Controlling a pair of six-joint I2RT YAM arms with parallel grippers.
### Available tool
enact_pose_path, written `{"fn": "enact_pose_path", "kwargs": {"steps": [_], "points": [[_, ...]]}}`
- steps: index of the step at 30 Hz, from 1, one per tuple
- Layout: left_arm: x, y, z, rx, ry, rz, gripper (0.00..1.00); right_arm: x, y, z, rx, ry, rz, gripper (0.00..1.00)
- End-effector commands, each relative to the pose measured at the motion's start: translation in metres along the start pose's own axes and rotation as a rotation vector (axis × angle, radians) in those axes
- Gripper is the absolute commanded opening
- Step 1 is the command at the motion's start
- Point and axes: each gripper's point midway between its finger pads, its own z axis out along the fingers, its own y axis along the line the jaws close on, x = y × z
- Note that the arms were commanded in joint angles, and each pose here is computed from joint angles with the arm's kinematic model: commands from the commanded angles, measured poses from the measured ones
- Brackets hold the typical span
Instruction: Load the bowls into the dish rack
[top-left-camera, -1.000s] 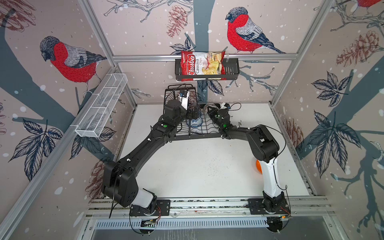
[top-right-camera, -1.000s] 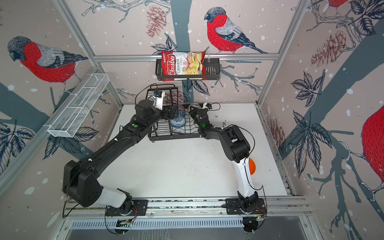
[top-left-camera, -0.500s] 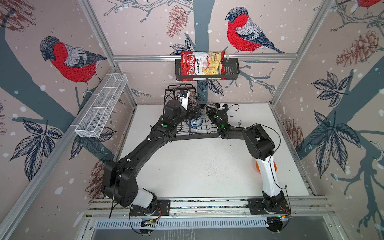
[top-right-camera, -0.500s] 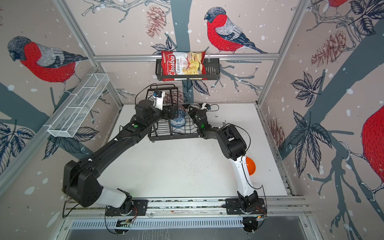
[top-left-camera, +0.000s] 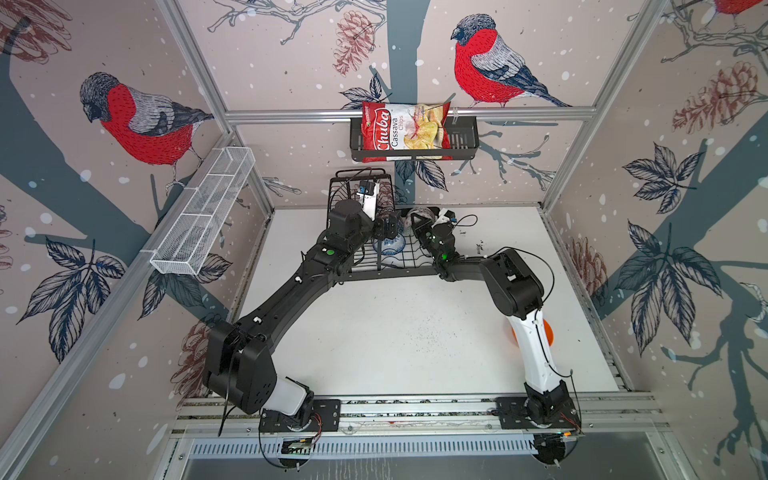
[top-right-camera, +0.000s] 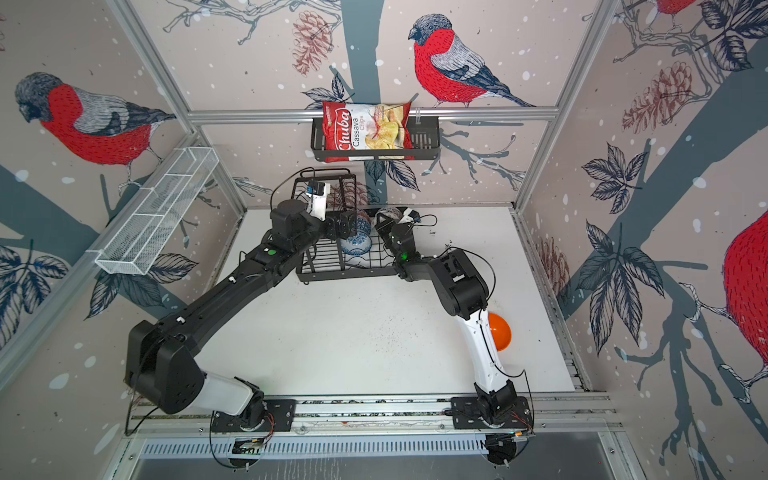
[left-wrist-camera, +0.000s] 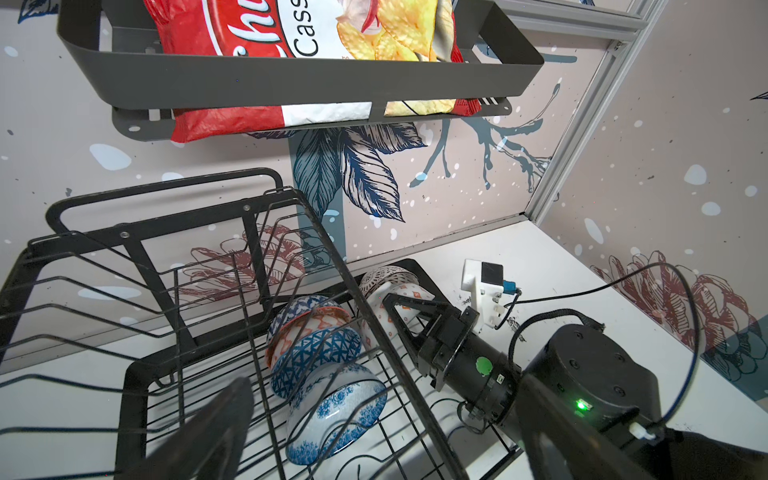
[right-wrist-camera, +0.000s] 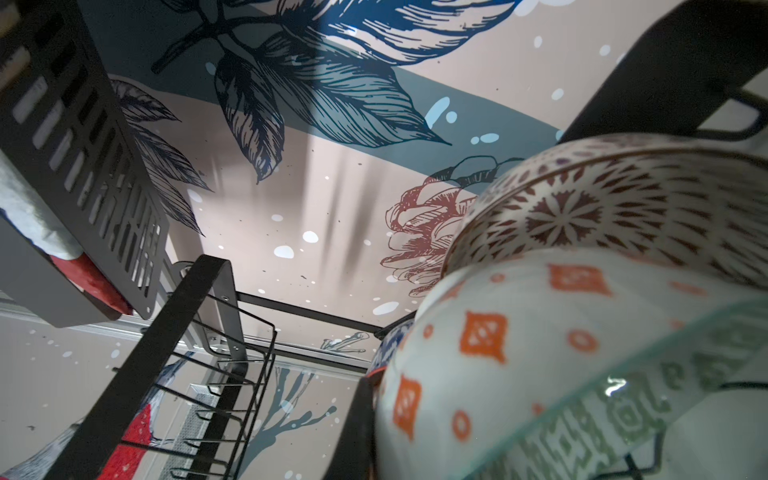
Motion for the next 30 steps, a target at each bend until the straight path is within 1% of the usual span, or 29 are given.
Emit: {"fn": "enact_pose_path", "kwargs": {"steps": [1, 12, 30], "points": [[-0.007, 0.001, 0.0, -0.004, -0.028, -0.002, 0.98, -0.007, 0.014, 0.0, -0.081, -0.032, 0.036, 0.0], [-0.008, 0.001, -0.001, -0.005, -0.029, -0.003, 0.98, -0.011, 0.006, -0.001, -0.075, -0.054, 0.065, 0.0], [-0.01, 0.0, -0.003, -0.001, -0.034, -0.009, 0.98, -0.003, -0.026, -0.008, 0.03, -0.078, 0.17, 0.0]]}}
